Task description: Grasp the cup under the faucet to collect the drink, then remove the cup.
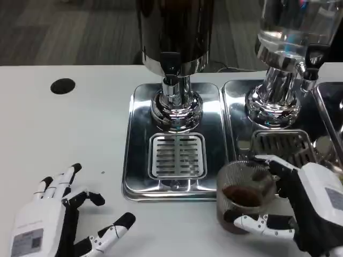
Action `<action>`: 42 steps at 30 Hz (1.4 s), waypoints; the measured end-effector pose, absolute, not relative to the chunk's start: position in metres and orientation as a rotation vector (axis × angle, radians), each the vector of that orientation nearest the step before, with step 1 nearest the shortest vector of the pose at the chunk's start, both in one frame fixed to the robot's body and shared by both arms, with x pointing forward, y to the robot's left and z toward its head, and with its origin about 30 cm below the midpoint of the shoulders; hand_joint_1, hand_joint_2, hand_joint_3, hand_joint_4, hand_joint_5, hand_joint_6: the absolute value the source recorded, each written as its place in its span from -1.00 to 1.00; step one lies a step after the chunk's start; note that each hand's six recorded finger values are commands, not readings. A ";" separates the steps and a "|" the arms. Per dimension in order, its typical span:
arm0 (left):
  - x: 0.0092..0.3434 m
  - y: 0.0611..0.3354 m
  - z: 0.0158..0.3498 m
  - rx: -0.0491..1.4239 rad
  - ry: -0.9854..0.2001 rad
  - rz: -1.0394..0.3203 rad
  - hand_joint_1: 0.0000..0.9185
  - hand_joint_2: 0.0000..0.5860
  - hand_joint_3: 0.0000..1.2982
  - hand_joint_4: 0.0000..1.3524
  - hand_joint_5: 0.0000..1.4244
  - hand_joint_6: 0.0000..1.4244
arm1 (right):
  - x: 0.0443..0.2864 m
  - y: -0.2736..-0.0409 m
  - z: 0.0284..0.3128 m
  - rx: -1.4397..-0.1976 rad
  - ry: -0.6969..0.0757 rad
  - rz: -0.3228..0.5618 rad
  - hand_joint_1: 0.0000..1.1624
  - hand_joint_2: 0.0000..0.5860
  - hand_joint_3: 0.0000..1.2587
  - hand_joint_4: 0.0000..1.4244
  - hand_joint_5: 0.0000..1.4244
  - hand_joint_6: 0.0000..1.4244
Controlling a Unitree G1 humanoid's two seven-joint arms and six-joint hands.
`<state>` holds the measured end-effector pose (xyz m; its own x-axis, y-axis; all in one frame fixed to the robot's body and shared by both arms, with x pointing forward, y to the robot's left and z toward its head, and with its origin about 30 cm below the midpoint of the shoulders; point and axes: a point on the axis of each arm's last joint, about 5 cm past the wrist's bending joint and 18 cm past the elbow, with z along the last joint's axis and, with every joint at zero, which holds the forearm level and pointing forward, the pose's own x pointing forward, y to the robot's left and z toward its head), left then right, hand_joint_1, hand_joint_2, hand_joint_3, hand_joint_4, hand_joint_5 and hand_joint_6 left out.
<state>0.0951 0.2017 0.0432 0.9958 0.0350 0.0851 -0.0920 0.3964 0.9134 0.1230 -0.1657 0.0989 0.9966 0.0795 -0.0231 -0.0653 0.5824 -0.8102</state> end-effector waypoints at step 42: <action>0.094 0.204 0.043 1.168 -0.043 0.085 -1.00 -0.60 -0.08 -1.00 -0.82 -0.89 | 0.121 -0.168 0.089 -0.988 -0.059 0.131 0.11 -0.38 -0.83 -0.70 -0.57 -0.38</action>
<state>0.0935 0.2037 0.0429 0.9960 0.0447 0.0777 -0.0890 0.3894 0.9167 0.1214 -0.1679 0.0886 0.9905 0.1373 -0.0097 -0.0835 0.5429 -0.8357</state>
